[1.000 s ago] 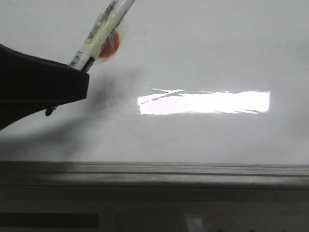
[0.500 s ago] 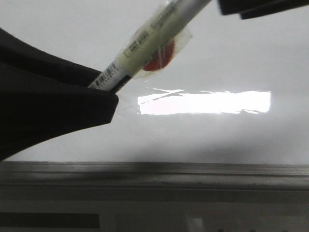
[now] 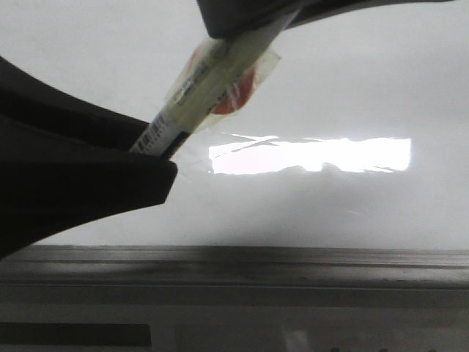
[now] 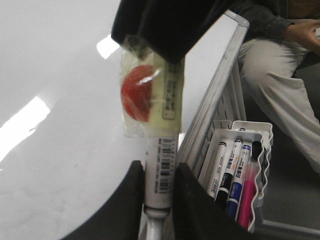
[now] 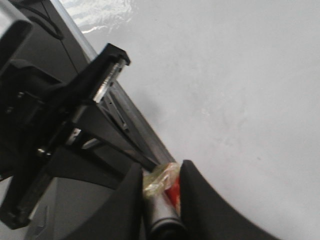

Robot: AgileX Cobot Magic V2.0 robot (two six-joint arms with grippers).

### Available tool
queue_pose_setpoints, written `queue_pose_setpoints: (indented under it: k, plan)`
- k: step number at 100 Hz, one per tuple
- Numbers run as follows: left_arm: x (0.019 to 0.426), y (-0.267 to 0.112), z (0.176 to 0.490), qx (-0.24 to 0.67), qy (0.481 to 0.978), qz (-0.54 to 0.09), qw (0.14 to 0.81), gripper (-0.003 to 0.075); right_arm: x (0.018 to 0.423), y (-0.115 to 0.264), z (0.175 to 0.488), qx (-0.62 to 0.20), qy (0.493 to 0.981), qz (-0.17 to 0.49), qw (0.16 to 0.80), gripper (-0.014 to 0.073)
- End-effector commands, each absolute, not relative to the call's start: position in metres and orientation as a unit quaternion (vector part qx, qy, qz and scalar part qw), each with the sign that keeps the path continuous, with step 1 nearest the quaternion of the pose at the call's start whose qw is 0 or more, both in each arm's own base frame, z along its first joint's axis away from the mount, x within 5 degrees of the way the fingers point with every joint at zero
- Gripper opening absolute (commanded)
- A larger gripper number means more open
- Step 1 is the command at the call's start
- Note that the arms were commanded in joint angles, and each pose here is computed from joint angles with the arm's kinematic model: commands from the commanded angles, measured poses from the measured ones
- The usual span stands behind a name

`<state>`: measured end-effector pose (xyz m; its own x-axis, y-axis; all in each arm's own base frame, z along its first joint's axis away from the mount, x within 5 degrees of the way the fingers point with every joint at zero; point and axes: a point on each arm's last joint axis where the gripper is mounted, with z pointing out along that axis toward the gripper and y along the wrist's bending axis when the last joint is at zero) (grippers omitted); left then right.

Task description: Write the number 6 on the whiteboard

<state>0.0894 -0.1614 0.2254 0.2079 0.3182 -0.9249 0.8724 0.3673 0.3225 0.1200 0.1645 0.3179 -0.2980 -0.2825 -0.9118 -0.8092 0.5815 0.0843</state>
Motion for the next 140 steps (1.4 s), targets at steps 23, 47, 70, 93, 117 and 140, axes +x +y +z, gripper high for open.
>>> queue_pose_setpoints:
  k: [23,47,70,93,117,140]
  plan:
    - [0.094,-0.162,0.249,0.427,0.579,-0.280,0.636,0.0197,0.123,0.165,0.332,-0.354,0.736,0.285,0.503,-0.0064]
    - [0.094,-0.138,0.272,0.345,0.581,-0.297,0.674,0.0386,0.131,0.160,0.332,-0.306,0.757,0.295,0.496,-0.0064]
    - [0.090,-0.096,0.289,0.270,0.606,-0.276,0.695,0.0339,0.145,0.152,0.347,-0.269,0.761,0.287,0.516,-0.0064]
    - [0.095,-0.072,0.289,0.223,0.636,-0.216,0.707,0.0323,0.177,0.154,0.373,-0.234,0.761,0.268,0.543,-0.0064]
    - [0.097,-0.069,0.289,0.213,0.639,-0.207,0.710,0.0321,0.210,0.147,0.391,-0.197,0.759,0.242,0.572,-0.0064]
    - [0.097,-0.069,0.289,0.213,0.639,-0.207,0.710,0.0314,0.219,0.161,0.361,-0.221,0.802,0.232,0.504,-0.0064]
